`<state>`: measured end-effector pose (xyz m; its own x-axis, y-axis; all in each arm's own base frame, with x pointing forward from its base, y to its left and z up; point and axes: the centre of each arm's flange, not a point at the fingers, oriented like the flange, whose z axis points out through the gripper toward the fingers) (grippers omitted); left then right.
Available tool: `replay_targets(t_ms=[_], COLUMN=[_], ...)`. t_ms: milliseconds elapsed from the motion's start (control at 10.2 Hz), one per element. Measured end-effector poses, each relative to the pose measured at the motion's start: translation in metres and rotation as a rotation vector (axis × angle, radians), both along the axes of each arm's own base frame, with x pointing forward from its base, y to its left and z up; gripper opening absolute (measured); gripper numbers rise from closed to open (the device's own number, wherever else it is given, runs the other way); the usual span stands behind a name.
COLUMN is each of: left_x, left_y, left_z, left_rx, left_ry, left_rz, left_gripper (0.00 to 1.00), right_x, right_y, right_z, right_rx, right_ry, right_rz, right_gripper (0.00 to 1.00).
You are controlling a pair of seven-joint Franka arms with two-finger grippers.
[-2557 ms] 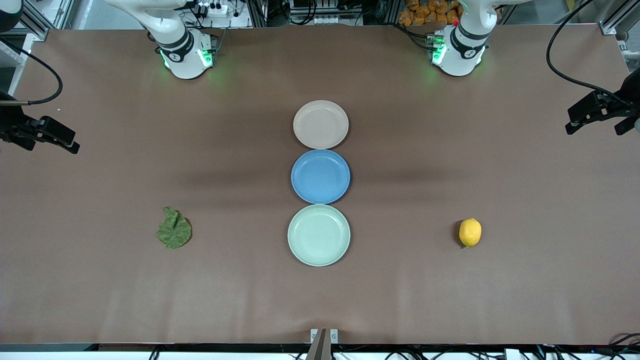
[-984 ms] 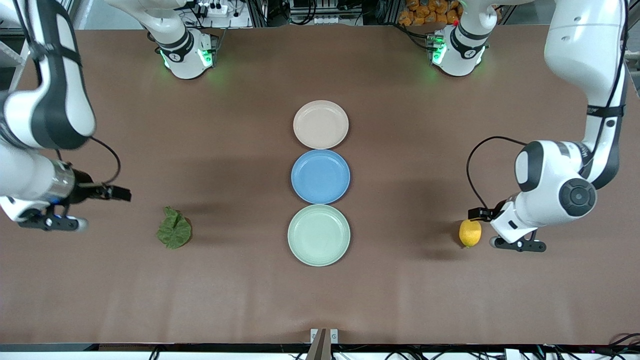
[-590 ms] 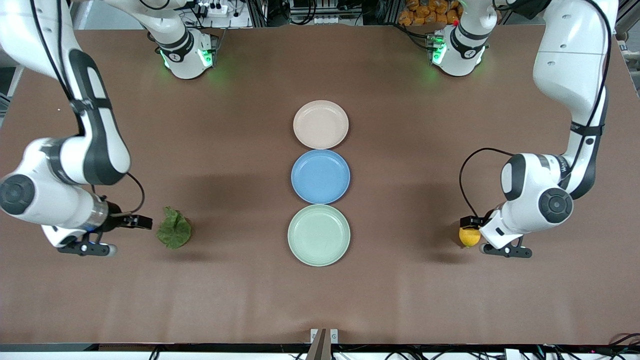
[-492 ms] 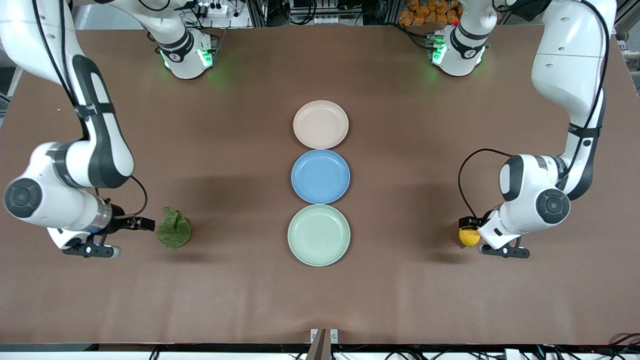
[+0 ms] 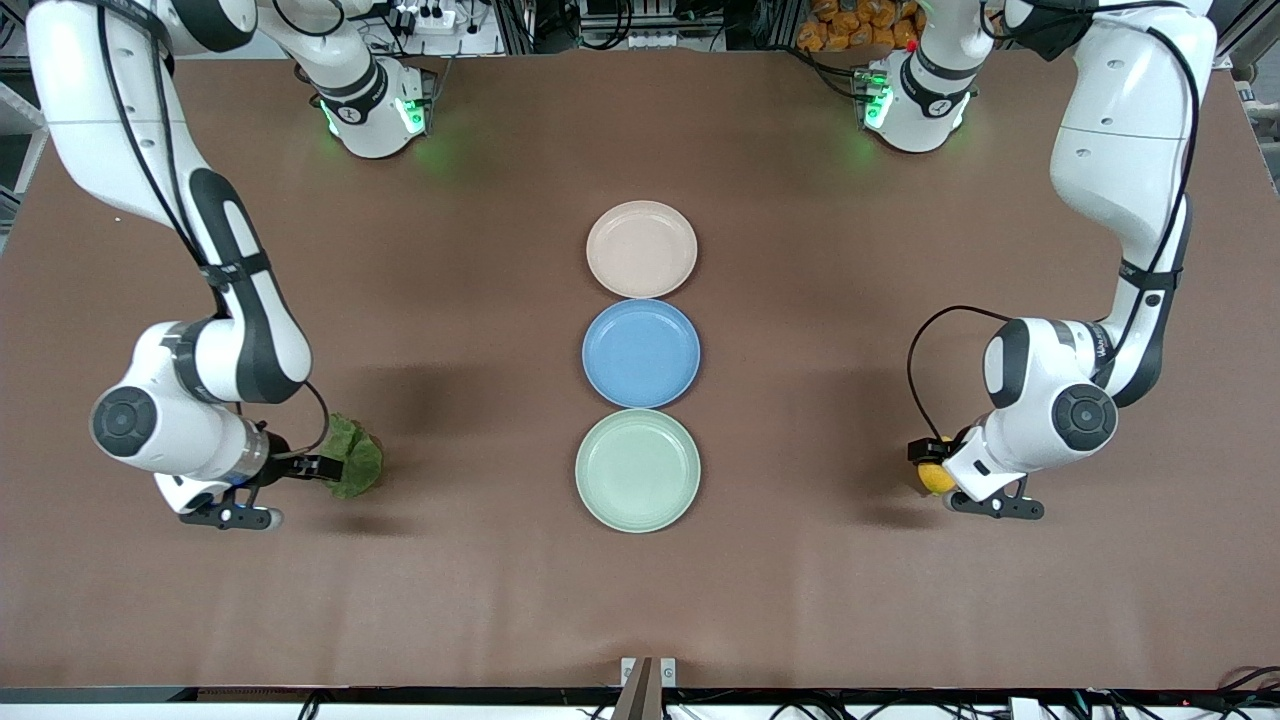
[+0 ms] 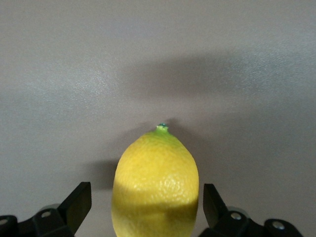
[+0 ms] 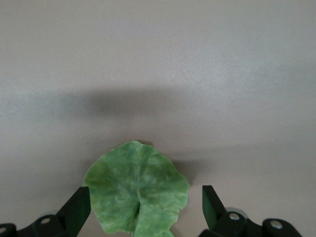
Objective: Place lemon and lettuce in plates
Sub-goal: 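Grasp the lemon with the left gripper while the right gripper grasps the lettuce, then carry the lemon with the left gripper toward the beige plate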
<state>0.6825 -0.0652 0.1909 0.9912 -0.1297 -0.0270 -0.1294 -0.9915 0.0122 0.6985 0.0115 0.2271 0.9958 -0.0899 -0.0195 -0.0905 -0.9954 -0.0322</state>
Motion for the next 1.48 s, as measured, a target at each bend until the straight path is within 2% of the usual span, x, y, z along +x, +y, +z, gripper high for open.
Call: replay_targets(t_ms=[197, 295, 590, 787, 885, 1180, 1279, 1475], left_x=[0.000, 0.001, 0.006, 0.001, -0.009, -0.066, -0.087, -0.136], left_y=[0.000, 0.000, -0.001, -0.012, -0.028, -0.078, -0.095, -0.156], left_z=[-0.003, -0.002, 0.013, 0.059, 0.089, 0.144, 0.148, 0.143], left_rx=[0.000, 0.000, -0.001, -0.001, -0.004, -0.001, 0.005, 0.020], left_ry=[0.002, 0.000, -0.021, 0.029, 0.060, 0.084, 0.097, 0.137], left_rz=[-0.001, -0.001, -0.001, 0.005, 0.023, 0.046, 0.072, 0.120], left_gripper=[0.71, 0.65, 0.65, 0.65, 0.65, 0.65, 0.65, 0.65], right_x=[-0.007, -0.011, -0.019, -0.023, -0.023, -0.025, -0.024, -0.023], right_y=[0.006, 0.006, 0.005, 0.004, 0.003, 0.002, 0.002, -0.004], right_z=[-0.016, -0.023, -0.038, -0.046, -0.052, -0.058, -0.059, -0.055], right_rx=[0.016, 0.017, 0.017, 0.017, 0.017, 0.018, 0.019, 0.014], right_ry=[0.031, 0.043, 0.068, 0.079, 0.081, 0.085, 0.084, 0.081], right_rz=[-0.006, -0.007, -0.009, -0.012, -0.012, -0.014, -0.014, -0.020], right_gripper=[1.00, 1.00, 1.00, 1.00, 1.00, 0.96, 0.91, 0.64])
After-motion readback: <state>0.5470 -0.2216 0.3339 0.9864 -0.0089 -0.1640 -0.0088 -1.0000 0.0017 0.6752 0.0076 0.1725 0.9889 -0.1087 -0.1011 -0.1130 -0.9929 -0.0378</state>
